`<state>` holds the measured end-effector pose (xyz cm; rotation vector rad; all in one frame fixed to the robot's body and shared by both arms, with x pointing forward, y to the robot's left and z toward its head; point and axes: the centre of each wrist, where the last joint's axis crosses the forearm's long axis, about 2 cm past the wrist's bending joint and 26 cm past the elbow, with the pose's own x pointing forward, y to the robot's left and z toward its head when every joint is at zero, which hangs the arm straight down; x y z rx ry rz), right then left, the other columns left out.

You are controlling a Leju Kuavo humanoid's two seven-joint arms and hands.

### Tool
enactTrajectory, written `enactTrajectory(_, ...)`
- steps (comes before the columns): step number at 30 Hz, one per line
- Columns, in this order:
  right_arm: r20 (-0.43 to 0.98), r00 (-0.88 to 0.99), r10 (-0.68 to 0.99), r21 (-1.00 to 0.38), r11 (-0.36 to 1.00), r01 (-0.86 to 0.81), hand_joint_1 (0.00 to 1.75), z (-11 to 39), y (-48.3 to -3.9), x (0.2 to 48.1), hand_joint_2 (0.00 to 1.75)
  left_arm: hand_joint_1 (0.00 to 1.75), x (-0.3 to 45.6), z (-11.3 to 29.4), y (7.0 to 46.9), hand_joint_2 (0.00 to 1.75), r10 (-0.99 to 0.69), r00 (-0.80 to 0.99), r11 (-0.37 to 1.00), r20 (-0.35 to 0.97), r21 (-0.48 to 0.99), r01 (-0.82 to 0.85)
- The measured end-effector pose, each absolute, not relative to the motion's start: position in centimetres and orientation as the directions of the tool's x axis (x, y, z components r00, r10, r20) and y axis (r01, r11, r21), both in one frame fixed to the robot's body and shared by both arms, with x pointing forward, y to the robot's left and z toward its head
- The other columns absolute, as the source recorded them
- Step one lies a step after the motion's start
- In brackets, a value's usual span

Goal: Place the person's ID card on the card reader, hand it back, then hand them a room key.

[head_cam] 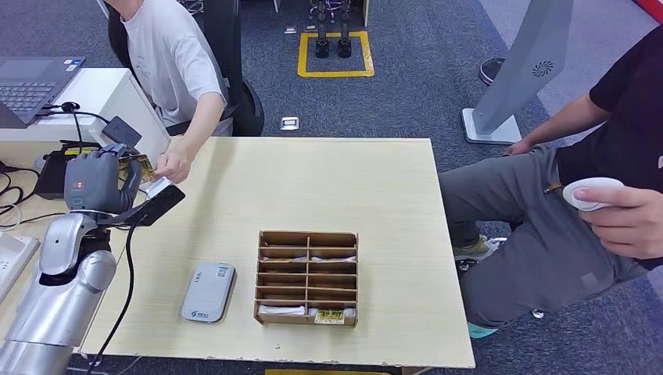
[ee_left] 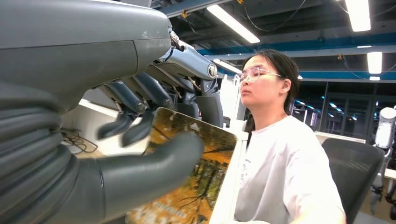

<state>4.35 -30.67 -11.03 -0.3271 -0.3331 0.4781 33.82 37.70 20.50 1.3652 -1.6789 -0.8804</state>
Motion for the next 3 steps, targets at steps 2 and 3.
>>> enactTrajectory(2,0.233,0.837,0.496,-0.380,0.838,-0.391,0.00,-11.03,-30.67,4.34,1.75,0.00,33.82,20.49,37.68,1.75,-0.982,-0.117,0.185,0.148,0.879,-0.440)
enactTrajectory(3,0.233,0.837,0.496,-0.380,0.838,-0.391,0.00,-11.03,-30.67,4.34,1.75,0.00,33.82,20.49,37.67,1.75,-0.982,-0.118,0.186,0.149,0.878,-0.441)
